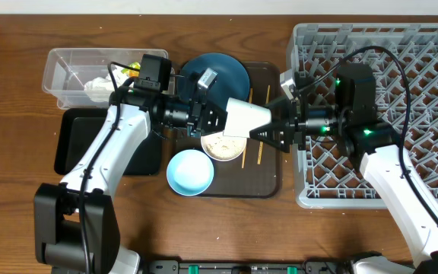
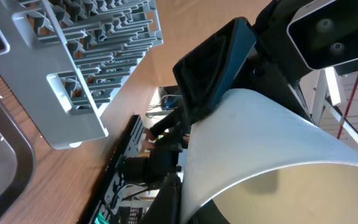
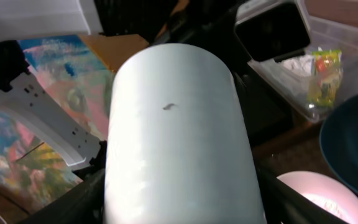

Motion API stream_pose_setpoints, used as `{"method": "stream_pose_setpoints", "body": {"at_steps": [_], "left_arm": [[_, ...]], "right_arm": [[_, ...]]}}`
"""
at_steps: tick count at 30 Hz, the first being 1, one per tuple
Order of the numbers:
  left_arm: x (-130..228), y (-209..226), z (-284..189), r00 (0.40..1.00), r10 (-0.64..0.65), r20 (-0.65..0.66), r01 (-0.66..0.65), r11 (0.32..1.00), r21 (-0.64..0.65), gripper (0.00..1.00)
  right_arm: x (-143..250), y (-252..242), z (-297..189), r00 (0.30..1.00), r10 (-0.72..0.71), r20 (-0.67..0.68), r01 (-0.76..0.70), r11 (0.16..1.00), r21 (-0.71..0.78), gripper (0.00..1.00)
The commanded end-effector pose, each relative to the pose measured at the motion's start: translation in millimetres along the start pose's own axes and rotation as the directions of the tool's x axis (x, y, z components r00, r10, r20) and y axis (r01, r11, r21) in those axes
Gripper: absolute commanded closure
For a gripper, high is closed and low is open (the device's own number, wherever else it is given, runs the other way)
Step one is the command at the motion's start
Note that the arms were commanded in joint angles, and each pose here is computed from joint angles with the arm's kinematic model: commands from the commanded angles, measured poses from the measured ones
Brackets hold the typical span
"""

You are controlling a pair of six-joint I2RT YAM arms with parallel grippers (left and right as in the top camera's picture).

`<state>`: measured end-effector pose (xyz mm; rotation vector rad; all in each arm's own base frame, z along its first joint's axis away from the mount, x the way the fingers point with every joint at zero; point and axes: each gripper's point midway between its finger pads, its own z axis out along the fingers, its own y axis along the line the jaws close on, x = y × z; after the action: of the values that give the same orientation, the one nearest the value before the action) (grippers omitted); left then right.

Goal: Sort waste into correct bins and load items into the dishwasher rack
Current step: 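Place the white cup upside down in the dish rack with the right gripper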

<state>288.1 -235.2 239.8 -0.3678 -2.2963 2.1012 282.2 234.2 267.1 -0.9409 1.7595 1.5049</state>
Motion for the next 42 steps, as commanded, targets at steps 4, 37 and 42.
{"method": "stream_pose_setpoints", "body": {"at_steps": [4,37,42], "left_arm": [[0,-20,-1,0.998,0.056,-0.009,-0.056,0.997,0.054,0.93],[-22,108,-48,0.987,0.05,0.154,0.068,0.737,-0.673,0.41],[-16,121,-61,0.986,0.027,0.166,0.106,0.663,-0.741,0.41]], "right_arm": [[-3,3,3,1.0,0.003,-0.001,-0.003,1.0,-0.013,0.45],[30,-68,-199,0.846,0.482,0.228,-0.373,0.228,0.899,0.6],[44,-51,-209,0.814,0.543,0.207,-0.298,0.083,0.951,0.6]]}}
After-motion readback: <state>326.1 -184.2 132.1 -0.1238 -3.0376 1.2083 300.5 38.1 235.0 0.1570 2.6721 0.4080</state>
